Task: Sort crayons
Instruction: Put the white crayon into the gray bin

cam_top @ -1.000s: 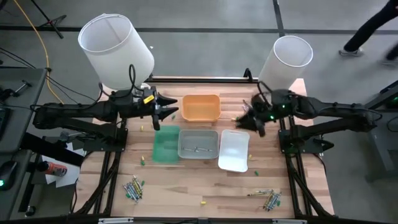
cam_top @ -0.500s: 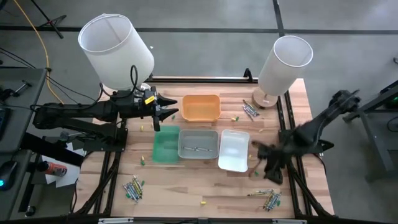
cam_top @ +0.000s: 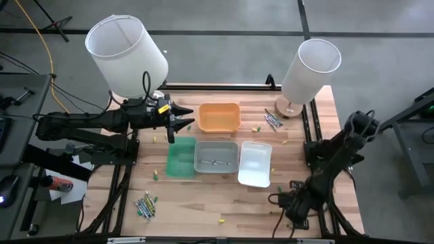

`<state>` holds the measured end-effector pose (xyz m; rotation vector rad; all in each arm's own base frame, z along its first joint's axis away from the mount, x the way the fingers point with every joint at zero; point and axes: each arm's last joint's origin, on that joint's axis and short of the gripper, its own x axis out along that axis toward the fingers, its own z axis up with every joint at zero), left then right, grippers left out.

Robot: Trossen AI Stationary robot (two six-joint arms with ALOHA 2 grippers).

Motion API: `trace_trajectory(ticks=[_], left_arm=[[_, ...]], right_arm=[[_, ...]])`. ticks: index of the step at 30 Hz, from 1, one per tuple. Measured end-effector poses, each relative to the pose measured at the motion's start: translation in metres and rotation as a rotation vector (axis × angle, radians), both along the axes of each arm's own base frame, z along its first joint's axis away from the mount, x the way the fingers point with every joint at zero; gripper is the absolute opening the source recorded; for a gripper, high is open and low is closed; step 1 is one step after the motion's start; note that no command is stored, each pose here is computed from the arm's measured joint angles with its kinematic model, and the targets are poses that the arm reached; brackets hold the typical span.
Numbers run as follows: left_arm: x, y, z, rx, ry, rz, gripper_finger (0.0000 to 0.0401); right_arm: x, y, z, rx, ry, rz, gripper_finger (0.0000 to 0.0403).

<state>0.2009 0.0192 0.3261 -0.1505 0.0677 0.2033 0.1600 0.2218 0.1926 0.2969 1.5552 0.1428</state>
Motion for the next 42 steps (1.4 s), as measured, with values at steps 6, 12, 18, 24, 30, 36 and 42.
trace_trajectory(ticks=[6,12,18,24,30,36,42], left_arm=[[0.0,0.0,-0.002,-0.003,0.019,0.0,0.0168],[0.0,0.0,-0.002,-0.004,0.018,0.0,0.0168],[0.0,0.0,-0.002,-0.02,0.015,0.002,0.0168],[0.0,0.0,-0.002,-0.03,0.014,0.003,0.0168],[0.0,0.0,-0.002,-0.03,0.014,0.003,0.0168],[0.0,0.001,-0.002,-0.027,0.014,0.028,0.0168],[0.0,0.001,-0.002,-0.027,0.014,0.028,0.0168]], right_arm=[[-0.004,0.013,-0.028,-0.109,0.039,0.022,0.0164],[-0.001,0.014,-0.043,-0.174,0.045,0.003,0.0165],[0.0,0.016,-0.054,-0.209,0.073,0.004,0.0165],[0.001,0.017,-0.062,-0.239,0.094,0.005,0.0153],[-0.001,0.015,-0.063,-0.26,0.101,0.034,0.0057],[-0.002,0.012,-0.06,-0.264,0.103,0.075,0.0026],[-0.008,0.005,-0.048,-0.278,0.121,0.119,0.0006]])
